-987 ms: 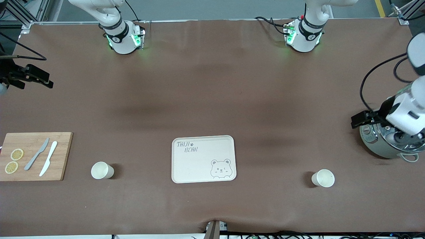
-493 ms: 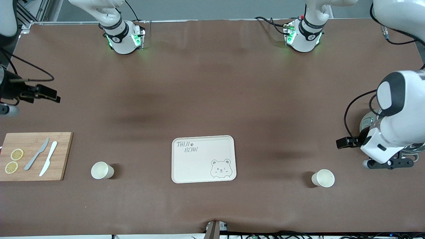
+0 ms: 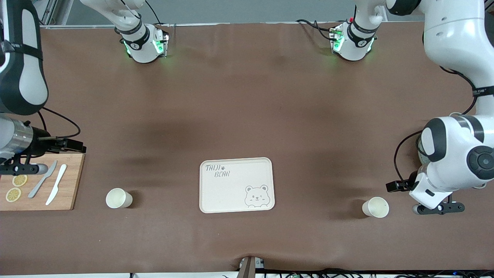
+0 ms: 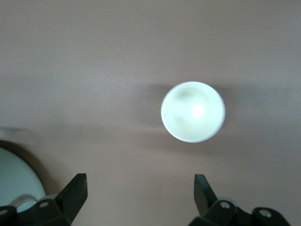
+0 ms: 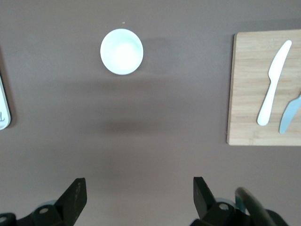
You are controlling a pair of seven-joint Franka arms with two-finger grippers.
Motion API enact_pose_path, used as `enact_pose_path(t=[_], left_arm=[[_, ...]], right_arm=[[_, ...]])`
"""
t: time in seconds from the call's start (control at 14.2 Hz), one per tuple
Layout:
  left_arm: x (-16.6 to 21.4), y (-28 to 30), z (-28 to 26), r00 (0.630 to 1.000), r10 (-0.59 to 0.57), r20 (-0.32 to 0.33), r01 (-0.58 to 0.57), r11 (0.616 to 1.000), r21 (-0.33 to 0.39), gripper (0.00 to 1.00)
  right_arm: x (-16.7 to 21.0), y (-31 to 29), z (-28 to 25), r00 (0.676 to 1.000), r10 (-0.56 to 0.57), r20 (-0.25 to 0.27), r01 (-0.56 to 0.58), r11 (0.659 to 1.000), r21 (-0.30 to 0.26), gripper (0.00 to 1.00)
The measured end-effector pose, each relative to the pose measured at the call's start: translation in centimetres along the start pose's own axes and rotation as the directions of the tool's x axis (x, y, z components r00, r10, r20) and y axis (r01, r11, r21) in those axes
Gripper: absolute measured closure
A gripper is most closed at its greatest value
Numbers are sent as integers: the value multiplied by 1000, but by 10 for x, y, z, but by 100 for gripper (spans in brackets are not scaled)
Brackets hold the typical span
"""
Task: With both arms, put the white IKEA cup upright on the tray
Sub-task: 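Lower the left gripper and the right gripper over each paper cup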
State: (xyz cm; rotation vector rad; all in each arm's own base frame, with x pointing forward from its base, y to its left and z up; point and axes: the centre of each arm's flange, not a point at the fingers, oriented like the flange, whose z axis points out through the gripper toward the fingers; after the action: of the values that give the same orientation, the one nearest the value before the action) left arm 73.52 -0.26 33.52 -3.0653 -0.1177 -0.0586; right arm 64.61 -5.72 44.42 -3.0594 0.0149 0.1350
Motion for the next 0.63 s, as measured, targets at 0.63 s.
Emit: enact_pose_path(t=[0.63], left_arm=[[14,3,86,996,8,-88,-7,1000,6,0]], right_arm=[[47,6,79,1000,11,-23,-10,1000,20,0]])
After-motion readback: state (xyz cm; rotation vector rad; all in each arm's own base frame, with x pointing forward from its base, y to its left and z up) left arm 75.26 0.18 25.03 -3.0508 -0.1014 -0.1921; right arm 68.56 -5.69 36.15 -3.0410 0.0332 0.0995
